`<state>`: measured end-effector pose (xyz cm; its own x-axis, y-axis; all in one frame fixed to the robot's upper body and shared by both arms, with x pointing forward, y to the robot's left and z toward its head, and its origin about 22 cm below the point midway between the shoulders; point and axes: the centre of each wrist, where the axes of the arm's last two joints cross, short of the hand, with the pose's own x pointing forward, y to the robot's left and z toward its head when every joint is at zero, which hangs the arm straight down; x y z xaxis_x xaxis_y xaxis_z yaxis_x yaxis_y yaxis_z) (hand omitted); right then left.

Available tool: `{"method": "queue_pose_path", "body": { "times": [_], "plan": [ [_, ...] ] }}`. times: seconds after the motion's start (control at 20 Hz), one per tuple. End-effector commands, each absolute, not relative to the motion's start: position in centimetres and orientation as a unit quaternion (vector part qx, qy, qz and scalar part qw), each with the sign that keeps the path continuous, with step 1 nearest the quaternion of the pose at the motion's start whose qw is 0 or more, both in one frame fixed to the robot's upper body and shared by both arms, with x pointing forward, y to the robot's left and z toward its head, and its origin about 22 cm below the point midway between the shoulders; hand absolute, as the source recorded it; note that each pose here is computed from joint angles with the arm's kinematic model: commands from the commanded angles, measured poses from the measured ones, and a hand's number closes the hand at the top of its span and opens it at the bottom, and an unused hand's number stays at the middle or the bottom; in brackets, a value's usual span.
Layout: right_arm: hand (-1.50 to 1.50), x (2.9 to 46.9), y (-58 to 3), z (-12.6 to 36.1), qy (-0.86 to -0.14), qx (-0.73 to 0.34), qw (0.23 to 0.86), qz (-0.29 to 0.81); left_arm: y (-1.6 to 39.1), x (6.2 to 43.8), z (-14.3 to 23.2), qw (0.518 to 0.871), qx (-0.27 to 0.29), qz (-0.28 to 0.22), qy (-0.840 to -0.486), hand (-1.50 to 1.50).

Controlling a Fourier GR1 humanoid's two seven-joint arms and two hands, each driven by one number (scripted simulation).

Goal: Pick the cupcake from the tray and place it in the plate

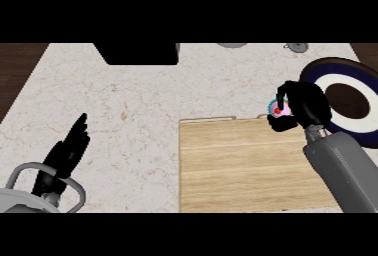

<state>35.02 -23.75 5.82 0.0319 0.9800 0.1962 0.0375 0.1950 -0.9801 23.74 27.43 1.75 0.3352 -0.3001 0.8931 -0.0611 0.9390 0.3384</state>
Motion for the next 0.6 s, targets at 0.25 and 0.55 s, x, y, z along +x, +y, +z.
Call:
{"method": "queue_pose_path", "body": {
  "times": [0.25,0.55],
  "plan": [
    [1.5,37.6,-24.1,9.5,-0.584,-0.623,0.459,0.244,25.1,23.7,1.4,0.796,0.114,-0.022,-0.594,0.0],
    [1.5,38.5,-26.3,10.8,-0.56,-0.648,0.483,0.184,25.5,25.6,0.4,0.798,0.12,-0.023,-0.59,0.0]
  ]
}}
